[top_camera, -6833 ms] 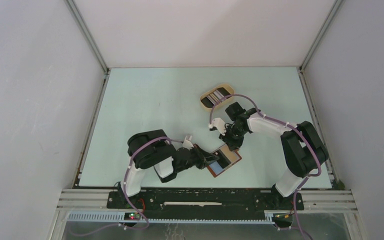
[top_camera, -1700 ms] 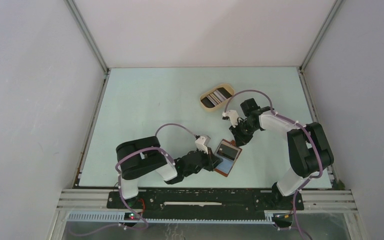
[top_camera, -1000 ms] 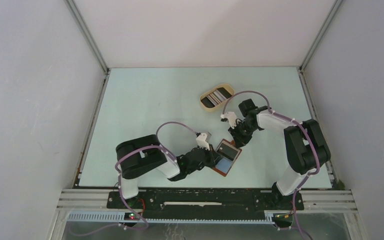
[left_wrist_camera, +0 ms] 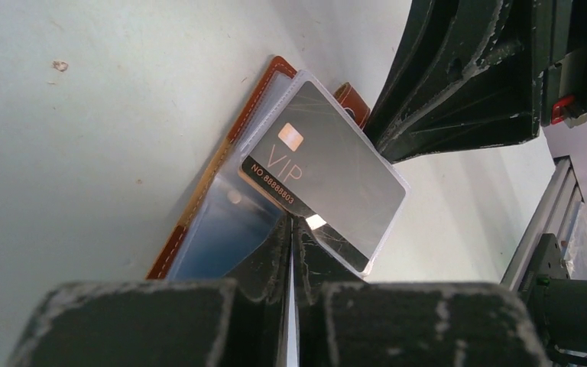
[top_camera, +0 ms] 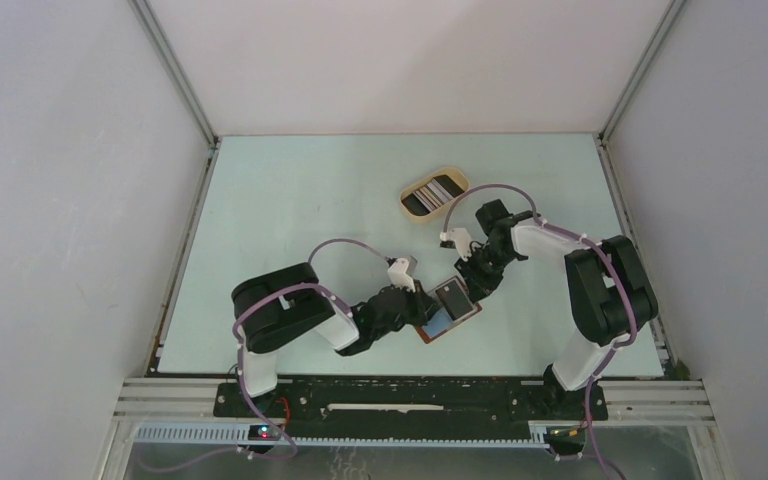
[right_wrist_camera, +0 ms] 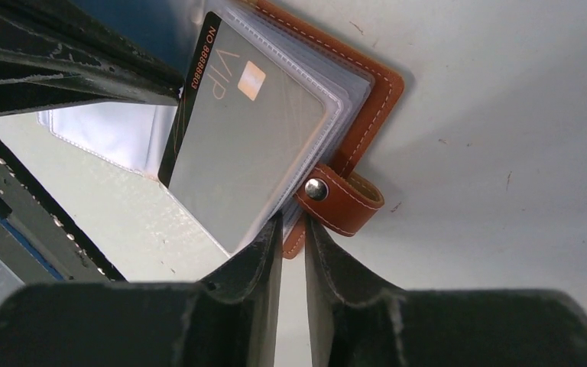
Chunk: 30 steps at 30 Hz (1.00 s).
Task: Put the credit cards into the card holder
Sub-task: Insert the credit card into the card holder.
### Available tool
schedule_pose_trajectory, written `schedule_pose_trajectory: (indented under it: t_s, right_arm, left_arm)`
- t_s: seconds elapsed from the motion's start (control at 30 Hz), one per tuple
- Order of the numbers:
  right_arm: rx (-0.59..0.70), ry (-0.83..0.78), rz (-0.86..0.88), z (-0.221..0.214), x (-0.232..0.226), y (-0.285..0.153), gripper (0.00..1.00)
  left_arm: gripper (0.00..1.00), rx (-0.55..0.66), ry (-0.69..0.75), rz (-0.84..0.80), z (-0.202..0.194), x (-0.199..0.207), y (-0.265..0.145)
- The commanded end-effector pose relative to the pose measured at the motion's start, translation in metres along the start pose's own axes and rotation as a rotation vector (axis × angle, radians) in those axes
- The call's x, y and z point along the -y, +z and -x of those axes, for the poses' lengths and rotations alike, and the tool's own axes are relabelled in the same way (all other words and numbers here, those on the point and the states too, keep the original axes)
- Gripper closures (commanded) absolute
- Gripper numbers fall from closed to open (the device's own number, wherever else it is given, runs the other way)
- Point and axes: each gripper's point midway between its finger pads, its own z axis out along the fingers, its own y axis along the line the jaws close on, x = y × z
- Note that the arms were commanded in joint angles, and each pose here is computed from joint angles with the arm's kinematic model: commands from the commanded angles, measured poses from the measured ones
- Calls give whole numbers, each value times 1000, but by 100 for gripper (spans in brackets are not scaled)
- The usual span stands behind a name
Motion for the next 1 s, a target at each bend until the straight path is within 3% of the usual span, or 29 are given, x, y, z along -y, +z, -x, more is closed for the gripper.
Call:
schedule_pose_trajectory:
  t_s: [0.0,0.37,0.5,0.6,0.7,0.77,0.9,0.97]
  right_arm:
    - [55,0,23,11,-2,-11,73]
    - [183,-78,-18,21,1,-51,66]
    - [277,-196,-39,38,-8,-71,64]
    - [392,-367,-35,54,-21,-94,56]
    - [489,-650,14,58,-41,-109,34]
    - [499,-946,31,52,-47,-106,19]
    - [446,-1071,62,49,-35,-93,17]
    - [421,-1062,73,51,-26,-87,19]
  left_arm:
    - [92,46,4,-37,14,7,-8]
    - [82,105,16,-116,35,23,-40]
    - [77,139,82,-127,49,25,-55]
    - [71,172,174,-133,66,29,-67]
    - [59,205,272,-143,83,36,-79]
    - [47,237,329,-149,94,40,-85]
    - [11,270,361,-125,104,35,-88]
    - [1,260,347,-129,102,32,-86]
